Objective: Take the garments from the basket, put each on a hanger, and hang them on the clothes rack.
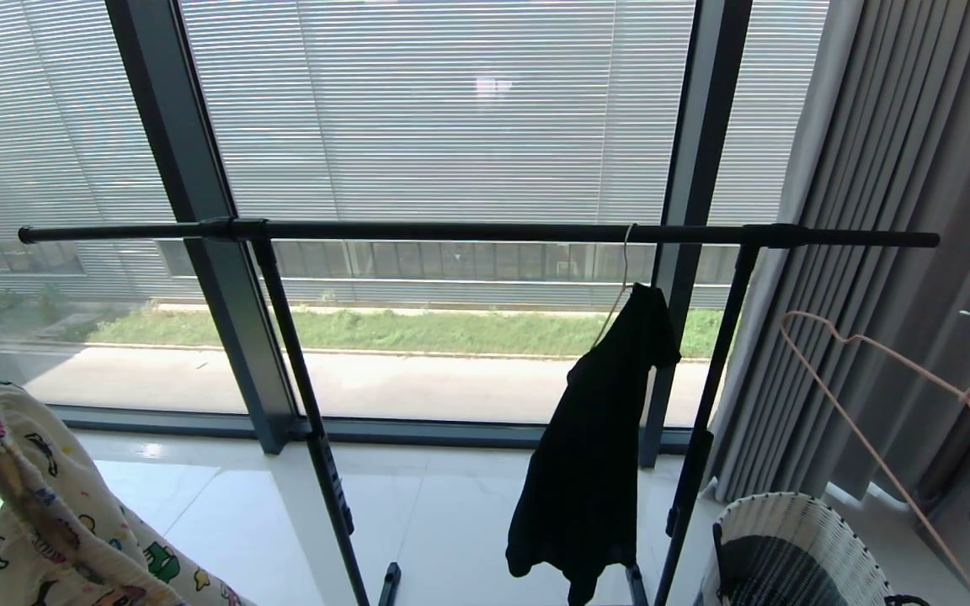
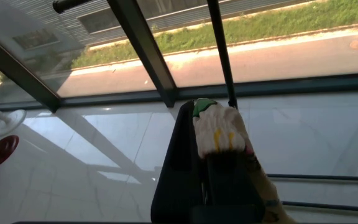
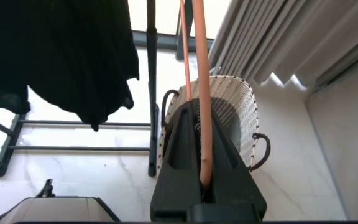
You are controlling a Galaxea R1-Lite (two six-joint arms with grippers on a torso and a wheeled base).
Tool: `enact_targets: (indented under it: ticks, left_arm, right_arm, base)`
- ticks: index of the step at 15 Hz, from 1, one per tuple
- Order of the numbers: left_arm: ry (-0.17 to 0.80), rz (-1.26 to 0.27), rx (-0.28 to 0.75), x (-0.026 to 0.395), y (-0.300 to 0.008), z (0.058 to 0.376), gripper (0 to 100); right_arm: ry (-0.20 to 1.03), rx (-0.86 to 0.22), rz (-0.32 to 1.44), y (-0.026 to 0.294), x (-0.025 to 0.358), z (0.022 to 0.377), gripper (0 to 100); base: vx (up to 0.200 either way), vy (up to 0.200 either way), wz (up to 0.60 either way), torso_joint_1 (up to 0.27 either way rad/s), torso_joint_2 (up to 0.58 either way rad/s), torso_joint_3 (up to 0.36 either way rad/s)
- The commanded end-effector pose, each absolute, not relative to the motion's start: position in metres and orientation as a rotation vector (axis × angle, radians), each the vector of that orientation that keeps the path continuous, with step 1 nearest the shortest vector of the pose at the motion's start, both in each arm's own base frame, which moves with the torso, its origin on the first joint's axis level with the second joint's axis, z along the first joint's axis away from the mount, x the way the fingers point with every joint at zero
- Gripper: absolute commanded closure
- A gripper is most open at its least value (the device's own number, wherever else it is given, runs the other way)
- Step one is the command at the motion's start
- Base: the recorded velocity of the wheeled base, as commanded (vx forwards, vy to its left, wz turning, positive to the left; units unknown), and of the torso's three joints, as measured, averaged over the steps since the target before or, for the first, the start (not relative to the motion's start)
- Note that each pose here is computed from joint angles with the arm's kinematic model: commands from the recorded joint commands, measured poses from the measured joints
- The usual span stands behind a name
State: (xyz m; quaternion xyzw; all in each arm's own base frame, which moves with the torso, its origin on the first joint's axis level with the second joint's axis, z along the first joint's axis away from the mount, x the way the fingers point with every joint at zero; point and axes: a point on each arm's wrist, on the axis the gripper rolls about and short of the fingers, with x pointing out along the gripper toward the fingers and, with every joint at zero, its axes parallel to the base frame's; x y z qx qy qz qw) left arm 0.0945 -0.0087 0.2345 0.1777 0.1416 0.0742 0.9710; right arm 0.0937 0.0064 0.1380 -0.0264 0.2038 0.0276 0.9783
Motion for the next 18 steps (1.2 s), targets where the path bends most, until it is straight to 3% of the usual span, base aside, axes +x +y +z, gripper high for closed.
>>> enact_targets:
  ticks: [1, 6, 9, 12, 18]
  left_arm:
    - [0.286, 0.150, 0.358, 0.094, -0.008, 0.233, 100]
    - [0.294, 0.149, 0.360, 0.093, -0.008, 0.231, 100]
    - [0.316, 0.146, 0.368, 0.092, -0.008, 0.223, 100]
    - [0.310, 0.129, 0.473, 0.080, -0.006, 0.217, 100]
    - [0.272, 0.131, 0.468, 0.089, -0.008, 0.236, 100]
  right_arm:
    - [0.335, -0.048, 0.074, 0.006, 0.081, 0.148, 100]
    - [0.340, -0.037, 0.122, 0.007, 0.082, 0.160, 100]
    - [0.353, -0.031, 0.170, 0.008, 0.083, 0.170, 100]
    - [0.351, -0.022, 0.264, 0.012, 0.082, 0.181, 100]
    - [0.327, -0.042, 0.584, 0.039, 0.098, 0.211, 100]
  base:
    - [-0.200, 0.000, 0.00, 0.002, 0.00, 0.002]
    - [-0.200, 0.000, 0.00, 0.003, 0.00, 0.001]
    - [0.000, 0.000, 0.00, 0.000, 0.00, 0.000]
    - [0.000, 0.000, 0.00, 0.000, 0.00, 0.000]
    - [0.000, 0.000, 0.00, 0.000, 0.00, 0.000]
